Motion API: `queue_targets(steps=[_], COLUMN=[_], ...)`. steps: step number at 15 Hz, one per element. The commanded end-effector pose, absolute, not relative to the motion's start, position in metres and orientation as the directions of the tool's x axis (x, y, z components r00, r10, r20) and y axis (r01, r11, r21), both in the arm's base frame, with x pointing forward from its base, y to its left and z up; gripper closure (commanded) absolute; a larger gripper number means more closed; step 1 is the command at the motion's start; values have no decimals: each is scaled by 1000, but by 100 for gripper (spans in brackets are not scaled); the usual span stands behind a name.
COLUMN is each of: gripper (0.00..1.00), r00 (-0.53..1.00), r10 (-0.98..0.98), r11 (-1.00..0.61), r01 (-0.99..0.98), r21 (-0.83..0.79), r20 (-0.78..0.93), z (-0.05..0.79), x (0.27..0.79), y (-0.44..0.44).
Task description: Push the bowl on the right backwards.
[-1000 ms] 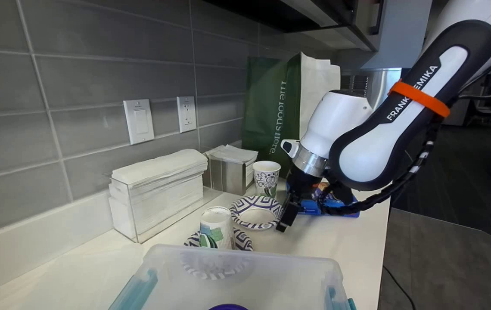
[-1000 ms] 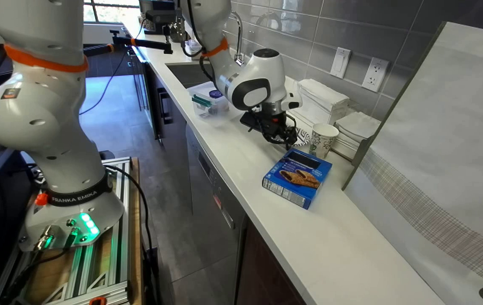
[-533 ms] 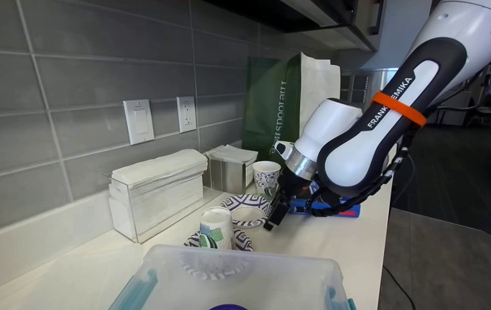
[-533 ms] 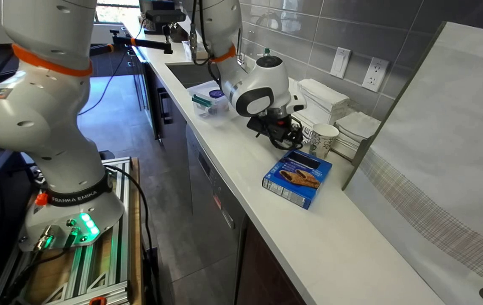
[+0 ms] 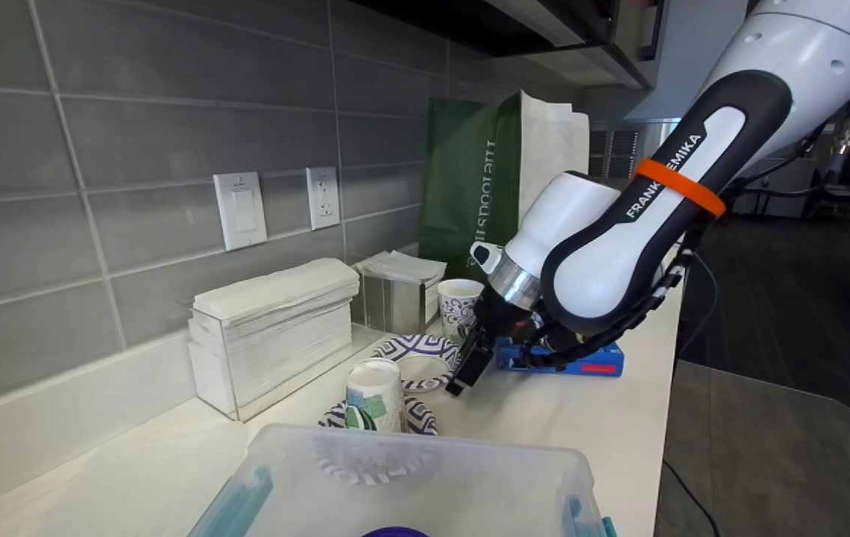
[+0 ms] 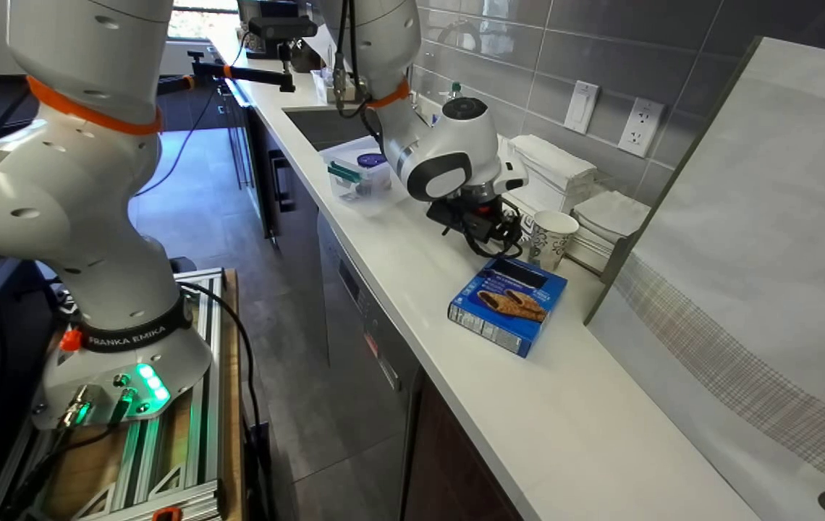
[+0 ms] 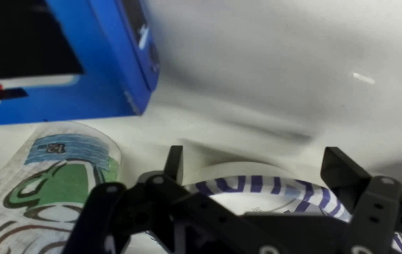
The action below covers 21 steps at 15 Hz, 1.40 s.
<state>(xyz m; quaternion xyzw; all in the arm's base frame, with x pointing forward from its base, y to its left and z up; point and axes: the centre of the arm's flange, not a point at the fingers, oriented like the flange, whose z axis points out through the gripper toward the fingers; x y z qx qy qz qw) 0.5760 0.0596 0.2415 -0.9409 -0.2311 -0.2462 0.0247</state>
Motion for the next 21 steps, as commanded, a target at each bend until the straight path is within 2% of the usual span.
queue_targets(steps=[1,8,12,16,19,21], gripper=[0,0,0,0,0,0], r00=[804,907,958,992,997,996], r10=[409,351,273,115,-1,-45], r11=[-902,-926,-961,-990,-981,-979], r01=[428,373,276,119,14,-28], r21=[58,-54,-27,74,192,204], r20=[432,233,83,-50,-79,-79], z=[256,291,338,388,431,464], x=[563,534,495,448,418,401], y=[59,68,72,61,55,56])
